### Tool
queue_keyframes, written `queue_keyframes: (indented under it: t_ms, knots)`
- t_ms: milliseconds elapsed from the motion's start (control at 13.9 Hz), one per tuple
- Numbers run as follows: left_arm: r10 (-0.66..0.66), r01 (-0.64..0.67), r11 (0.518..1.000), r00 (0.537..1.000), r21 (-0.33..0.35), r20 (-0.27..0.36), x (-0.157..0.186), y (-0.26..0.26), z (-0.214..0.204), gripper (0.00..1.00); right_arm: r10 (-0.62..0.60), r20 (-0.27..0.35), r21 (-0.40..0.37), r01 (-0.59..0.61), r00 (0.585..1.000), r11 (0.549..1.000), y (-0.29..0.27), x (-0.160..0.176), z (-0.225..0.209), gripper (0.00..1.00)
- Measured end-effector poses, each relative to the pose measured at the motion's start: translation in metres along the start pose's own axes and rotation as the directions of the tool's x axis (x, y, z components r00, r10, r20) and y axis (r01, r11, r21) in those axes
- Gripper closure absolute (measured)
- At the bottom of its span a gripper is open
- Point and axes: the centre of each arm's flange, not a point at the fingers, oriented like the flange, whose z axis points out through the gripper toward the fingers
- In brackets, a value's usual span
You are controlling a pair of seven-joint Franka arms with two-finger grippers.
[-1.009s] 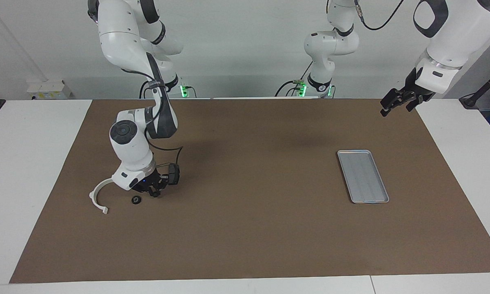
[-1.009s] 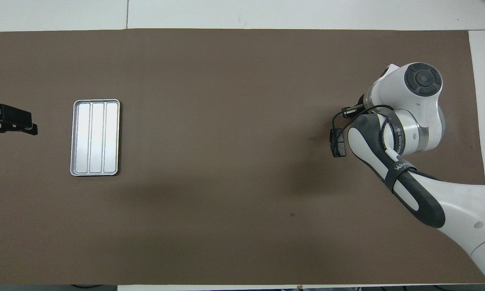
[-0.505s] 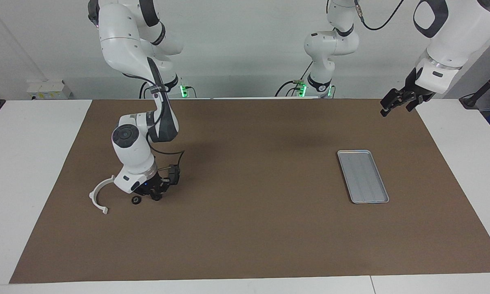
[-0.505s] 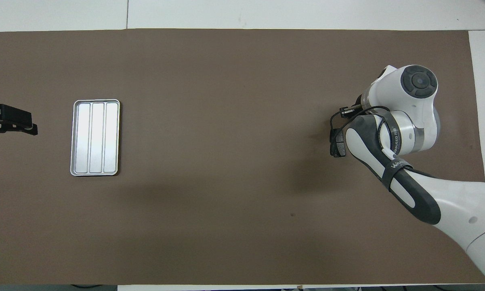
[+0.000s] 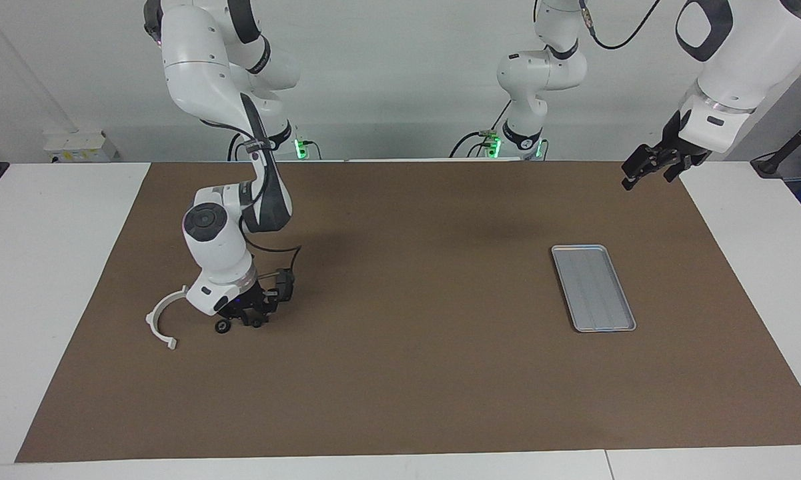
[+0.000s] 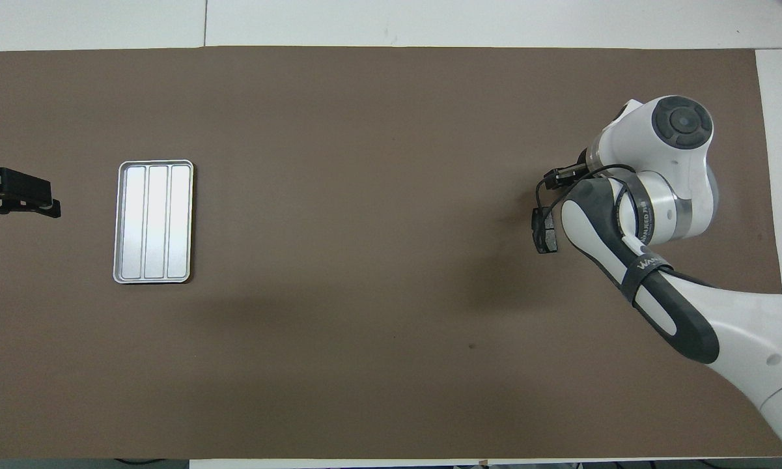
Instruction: Place bearing gear from tray to pile
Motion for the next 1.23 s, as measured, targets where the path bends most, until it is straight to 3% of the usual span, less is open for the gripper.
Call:
queue_keyframes:
  t_ms: [72,216,433,793,865,1226]
  knots:
    - [0.0,0.0,1.0,1.0,0.0,0.0,0.0,0.0,0.0,0.0,0.006,0.003,-0.007,-0.006,1.0,1.0,0.004,0.006,-0.029,0.0]
    - [0.0,0.0,1.0,1.0,0.0,0.0,0.0,0.0,0.0,0.0,0.024,-0.014,-0.021,-0.024,1.0,0.999,0.017,0.015,-0.097,0.0]
    - [0.0,0.0,1.0,1.0,0.0,0.0,0.0,0.0,0.0,0.0,0.031,-0.102,-0.043,-0.036,0.994,0.998,0.057,0.02,-0.178,0.0]
    - [0.0,0.0,1.0,1.0,0.0,-0.001,0.0,0.0,0.0,0.0,0.105,-0.216,-0.081,-0.125,0.971,0.989,0.119,-0.015,-0.27,0.0]
    - [0.0,0.0,1.0,1.0,0.0,-0.001,0.0,0.0,0.0,0.0,0.12,-0.202,-0.083,-0.139,0.972,0.987,0.124,-0.028,-0.285,0.0]
    - [0.0,0.0,1.0,1.0,0.0,0.0,0.0,0.0,0.0,0.0,0.249,0.011,-0.047,-0.248,0.968,0.968,0.111,-0.08,-0.308,0.0]
